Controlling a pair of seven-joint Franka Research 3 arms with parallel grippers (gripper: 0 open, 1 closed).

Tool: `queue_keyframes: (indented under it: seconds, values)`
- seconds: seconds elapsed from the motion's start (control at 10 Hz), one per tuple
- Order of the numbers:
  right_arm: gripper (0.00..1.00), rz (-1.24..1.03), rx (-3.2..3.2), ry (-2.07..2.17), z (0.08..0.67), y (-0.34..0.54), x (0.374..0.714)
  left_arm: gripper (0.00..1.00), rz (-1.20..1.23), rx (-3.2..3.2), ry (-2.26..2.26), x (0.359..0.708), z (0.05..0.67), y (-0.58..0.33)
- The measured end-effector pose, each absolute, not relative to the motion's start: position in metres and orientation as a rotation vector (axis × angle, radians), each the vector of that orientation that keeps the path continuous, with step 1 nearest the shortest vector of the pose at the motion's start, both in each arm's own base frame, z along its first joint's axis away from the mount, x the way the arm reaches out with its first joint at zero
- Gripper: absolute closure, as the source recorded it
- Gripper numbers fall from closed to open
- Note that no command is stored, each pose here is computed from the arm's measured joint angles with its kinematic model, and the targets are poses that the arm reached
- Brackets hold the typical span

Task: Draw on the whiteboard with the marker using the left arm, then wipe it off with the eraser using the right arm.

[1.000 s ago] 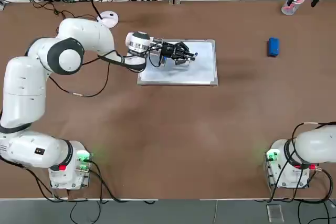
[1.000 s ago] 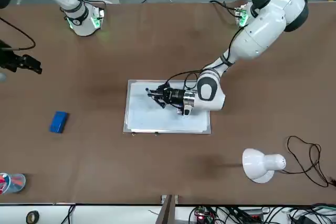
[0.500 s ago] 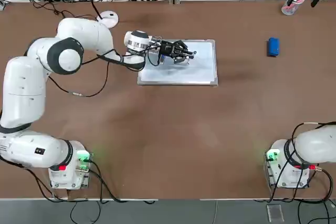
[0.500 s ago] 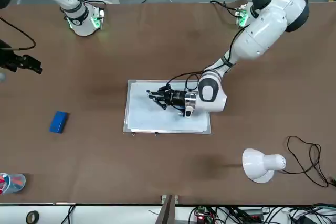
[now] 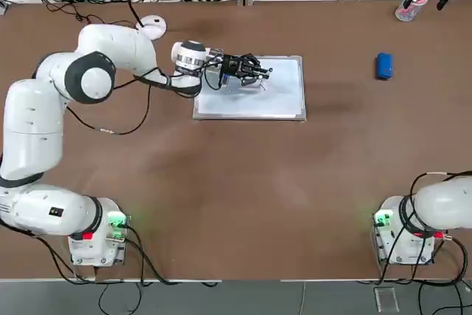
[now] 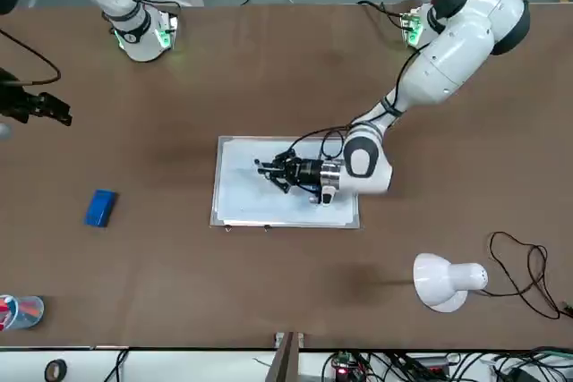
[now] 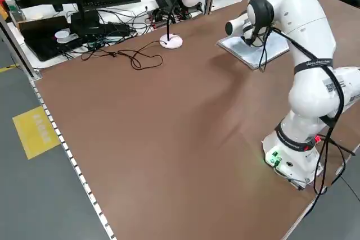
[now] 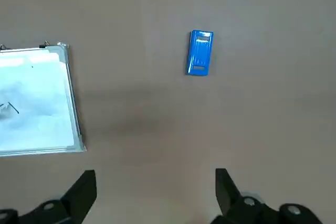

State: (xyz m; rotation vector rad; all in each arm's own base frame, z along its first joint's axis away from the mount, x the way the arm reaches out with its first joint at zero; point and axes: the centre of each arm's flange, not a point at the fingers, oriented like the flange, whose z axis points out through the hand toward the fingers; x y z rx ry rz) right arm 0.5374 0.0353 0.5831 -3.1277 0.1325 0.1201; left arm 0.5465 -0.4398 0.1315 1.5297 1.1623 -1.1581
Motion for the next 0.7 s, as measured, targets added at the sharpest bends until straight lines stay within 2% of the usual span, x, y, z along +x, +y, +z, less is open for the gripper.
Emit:
queue_keyframes:
  seconds: [0.7]
  values:
    - [0.00,0.126,-3.128,0.130,0.5828,0.0352,0.5370,0.82,-1.169,1.559,1.168,0.5369,0.1336,-0.4357]
